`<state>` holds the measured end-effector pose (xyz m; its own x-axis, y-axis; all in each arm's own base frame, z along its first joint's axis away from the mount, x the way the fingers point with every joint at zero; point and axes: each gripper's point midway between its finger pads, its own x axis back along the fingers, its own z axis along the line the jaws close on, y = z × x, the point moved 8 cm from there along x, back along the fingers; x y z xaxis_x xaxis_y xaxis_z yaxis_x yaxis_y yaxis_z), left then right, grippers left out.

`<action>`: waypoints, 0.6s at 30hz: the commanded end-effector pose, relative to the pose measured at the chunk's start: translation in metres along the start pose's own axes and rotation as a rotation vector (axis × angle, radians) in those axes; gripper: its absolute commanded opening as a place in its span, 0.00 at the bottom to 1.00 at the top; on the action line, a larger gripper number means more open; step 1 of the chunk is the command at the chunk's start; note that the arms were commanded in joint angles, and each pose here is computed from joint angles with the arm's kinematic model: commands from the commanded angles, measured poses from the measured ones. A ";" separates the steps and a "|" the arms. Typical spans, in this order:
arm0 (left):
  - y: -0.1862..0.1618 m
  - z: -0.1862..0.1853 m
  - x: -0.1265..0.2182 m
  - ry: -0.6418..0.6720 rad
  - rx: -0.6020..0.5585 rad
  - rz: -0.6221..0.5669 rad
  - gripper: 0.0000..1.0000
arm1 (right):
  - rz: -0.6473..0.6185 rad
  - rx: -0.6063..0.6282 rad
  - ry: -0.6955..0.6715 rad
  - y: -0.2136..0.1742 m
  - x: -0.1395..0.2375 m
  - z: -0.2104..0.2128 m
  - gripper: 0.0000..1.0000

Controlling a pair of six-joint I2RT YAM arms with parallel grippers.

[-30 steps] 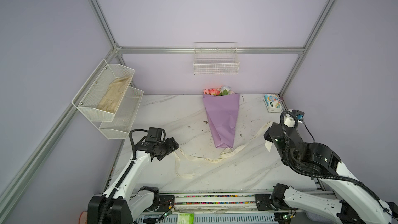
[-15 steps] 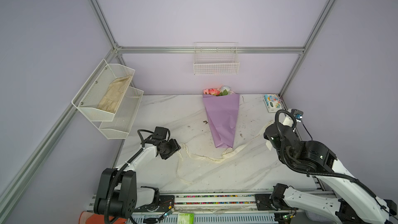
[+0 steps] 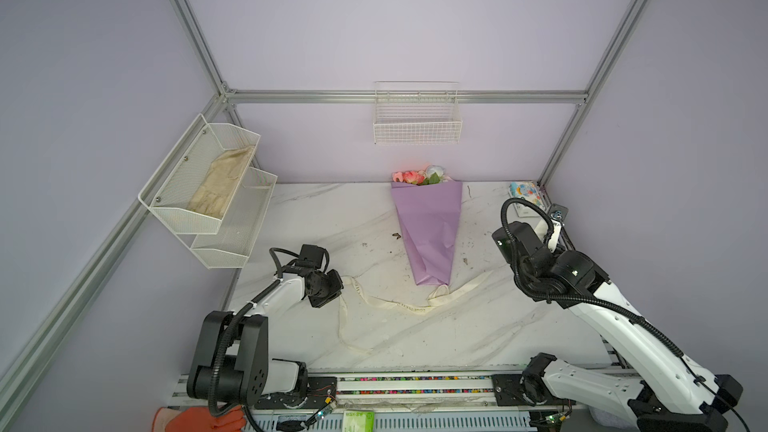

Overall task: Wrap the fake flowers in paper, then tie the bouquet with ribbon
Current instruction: 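Grasp the cream ribbon with both grippers and pull its ends apart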

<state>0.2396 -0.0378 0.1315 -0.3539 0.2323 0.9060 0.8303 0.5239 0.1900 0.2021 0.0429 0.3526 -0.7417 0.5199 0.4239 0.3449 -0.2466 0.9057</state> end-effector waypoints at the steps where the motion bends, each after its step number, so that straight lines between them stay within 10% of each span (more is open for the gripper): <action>1: 0.034 -0.014 0.079 0.019 -0.021 -0.263 0.00 | -0.040 -0.023 -0.038 0.019 -0.006 -0.018 0.00; 8: 0.048 -0.003 0.185 0.137 0.007 -0.575 0.00 | 0.018 -0.090 -0.090 0.050 -0.053 -0.055 0.00; 18: 0.060 -0.004 0.189 0.125 -0.074 -0.499 0.00 | -0.011 -0.241 -0.255 0.091 -0.085 -0.128 0.00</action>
<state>0.2202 0.0363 0.2959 -0.6302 -0.1739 0.7567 0.5775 0.5465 0.6065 0.2194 -0.1218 0.3844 -0.5320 0.7079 0.4646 0.1891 -0.4355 0.8801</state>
